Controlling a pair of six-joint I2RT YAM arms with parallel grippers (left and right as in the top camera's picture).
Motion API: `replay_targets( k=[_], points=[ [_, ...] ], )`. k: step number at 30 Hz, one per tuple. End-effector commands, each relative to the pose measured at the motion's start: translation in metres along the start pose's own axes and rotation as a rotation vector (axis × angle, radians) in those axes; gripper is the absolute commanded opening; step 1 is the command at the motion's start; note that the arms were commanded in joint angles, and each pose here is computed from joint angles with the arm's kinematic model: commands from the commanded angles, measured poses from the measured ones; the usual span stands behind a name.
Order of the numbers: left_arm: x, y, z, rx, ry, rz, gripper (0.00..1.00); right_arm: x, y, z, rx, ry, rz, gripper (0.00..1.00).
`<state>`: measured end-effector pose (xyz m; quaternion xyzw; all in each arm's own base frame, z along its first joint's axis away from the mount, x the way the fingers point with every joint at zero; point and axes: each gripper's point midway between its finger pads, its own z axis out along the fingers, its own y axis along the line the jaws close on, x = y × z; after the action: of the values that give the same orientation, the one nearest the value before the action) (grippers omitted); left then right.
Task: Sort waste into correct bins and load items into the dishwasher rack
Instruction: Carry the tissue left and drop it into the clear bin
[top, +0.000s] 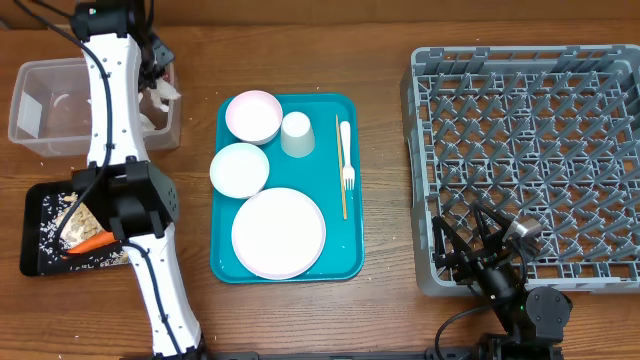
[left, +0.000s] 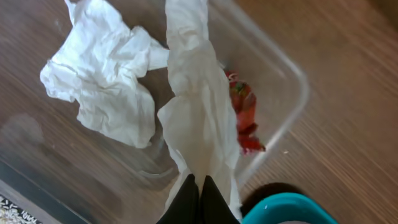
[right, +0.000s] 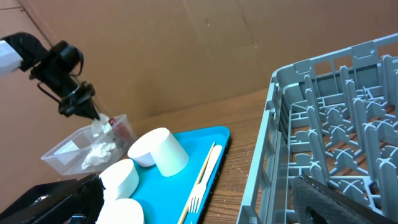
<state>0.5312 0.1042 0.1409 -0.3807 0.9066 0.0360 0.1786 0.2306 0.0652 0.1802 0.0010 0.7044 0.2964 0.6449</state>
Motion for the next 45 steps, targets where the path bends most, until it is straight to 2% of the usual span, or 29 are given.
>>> replay_targets(
  k=[1,3,8,10,13,14,15,16,24,30,32,35,36,38,42,45],
  points=[
    [-0.008,0.026,0.013,-0.023,0.029,-0.033,0.04,0.003,0.0,0.0,-0.006,0.002,0.007,1.0],
    [-0.013,0.045,0.015,-0.047,0.043,-0.064,0.04,0.003,0.0,0.0,-0.006,0.002,0.007,1.0],
    [-0.022,0.124,0.014,-0.247,0.053,-0.249,0.04,0.003,0.0,0.0,-0.006,0.002,0.007,1.0],
    [-0.023,0.135,0.014,-0.26,0.062,-0.267,0.04,0.003,0.0,0.0,-0.006,0.002,0.007,1.0],
    [-0.023,0.141,0.011,-0.268,0.07,-0.279,0.11,0.003,0.0,0.0,-0.006,0.002,0.007,1.0],
    [-0.024,0.141,0.008,-0.264,0.063,-0.28,0.33,0.003,0.0,0.0,-0.006,0.002,0.007,1.0],
    [-0.025,0.141,0.007,-0.262,0.06,-0.28,0.62,0.003,0.0,0.0,-0.006,0.002,0.007,1.0],
    [-0.028,0.139,0.005,-0.254,0.05,-0.282,1.0,0.003,0.0,0.0,-0.006,0.002,0.008,1.0],
    [-0.031,0.129,-0.006,-0.2,0.046,-0.208,1.0,0.003,0.0,0.0,-0.006,0.002,0.007,1.0],
    [-0.033,0.092,-0.091,-0.002,-0.043,-0.194,1.0,0.003,0.0,0.0,-0.006,0.002,0.007,1.0],
    [-0.01,0.067,-0.137,0.147,-0.001,-0.166,1.0,0.003,0.0,0.0,-0.006,0.002,0.007,1.0],
    [0.025,0.054,-0.164,0.218,0.095,-0.129,1.0,0.003,0.0,0.0,-0.006,0.002,0.007,1.0],
    [0.031,0.044,-0.169,0.26,0.11,-0.072,1.0,0.003,0.0,0.0,-0.006,0.002,0.007,1.0],
    [0.058,0.004,-0.183,0.426,0.165,0.182,1.0,0.003,0.0,0.0,-0.006,0.002,0.007,1.0],
    [0.07,-0.01,-0.185,0.44,0.143,0.355,1.0,0.003,0.0,0.0,-0.006,0.002,0.007,1.0],
    [0.067,-0.005,-0.183,0.407,0.12,0.385,1.0,0.003,0.0,0.0,-0.006,0.002,0.007,1.0]
  ],
)
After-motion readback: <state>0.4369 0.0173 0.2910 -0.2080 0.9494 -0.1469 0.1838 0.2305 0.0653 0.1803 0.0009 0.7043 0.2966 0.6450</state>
